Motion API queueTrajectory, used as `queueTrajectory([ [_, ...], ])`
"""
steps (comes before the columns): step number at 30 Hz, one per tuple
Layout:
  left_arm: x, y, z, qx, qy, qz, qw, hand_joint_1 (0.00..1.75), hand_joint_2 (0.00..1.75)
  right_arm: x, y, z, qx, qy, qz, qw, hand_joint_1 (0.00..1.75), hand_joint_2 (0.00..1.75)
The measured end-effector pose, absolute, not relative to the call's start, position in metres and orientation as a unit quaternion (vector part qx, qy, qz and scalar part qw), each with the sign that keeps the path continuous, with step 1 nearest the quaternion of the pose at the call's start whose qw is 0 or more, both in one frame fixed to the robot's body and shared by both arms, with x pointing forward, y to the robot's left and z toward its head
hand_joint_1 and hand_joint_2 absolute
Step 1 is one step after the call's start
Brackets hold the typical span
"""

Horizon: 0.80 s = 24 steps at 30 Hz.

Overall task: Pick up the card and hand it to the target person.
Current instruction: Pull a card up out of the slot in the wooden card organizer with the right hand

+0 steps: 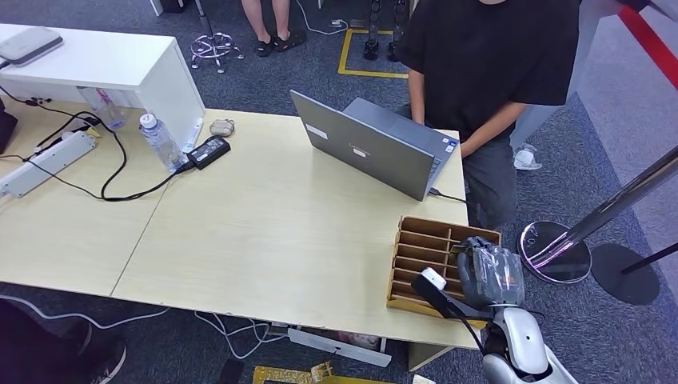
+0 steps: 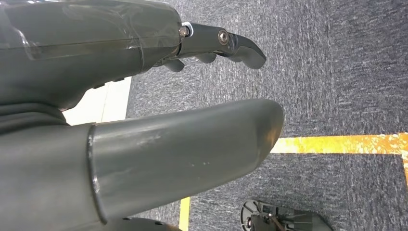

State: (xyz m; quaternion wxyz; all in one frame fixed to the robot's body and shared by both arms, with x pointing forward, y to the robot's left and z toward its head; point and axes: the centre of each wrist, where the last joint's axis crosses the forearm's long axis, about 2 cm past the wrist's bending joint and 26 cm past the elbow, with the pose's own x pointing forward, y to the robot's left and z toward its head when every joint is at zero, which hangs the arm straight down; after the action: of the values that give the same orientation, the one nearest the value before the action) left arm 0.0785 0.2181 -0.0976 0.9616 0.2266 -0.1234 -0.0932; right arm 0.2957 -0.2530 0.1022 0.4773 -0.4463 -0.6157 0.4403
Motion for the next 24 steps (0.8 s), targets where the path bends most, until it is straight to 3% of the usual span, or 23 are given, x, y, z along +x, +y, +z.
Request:
queueTrajectory([
  [24, 0.079, 0.221, -0.098, 0.227, -0.124, -0.094, 0.961, 0.00, 0.00, 0.312, -0.261, 0.152, -0.485, -0.683, 0.362, 0.409, 1.36, 1.75],
])
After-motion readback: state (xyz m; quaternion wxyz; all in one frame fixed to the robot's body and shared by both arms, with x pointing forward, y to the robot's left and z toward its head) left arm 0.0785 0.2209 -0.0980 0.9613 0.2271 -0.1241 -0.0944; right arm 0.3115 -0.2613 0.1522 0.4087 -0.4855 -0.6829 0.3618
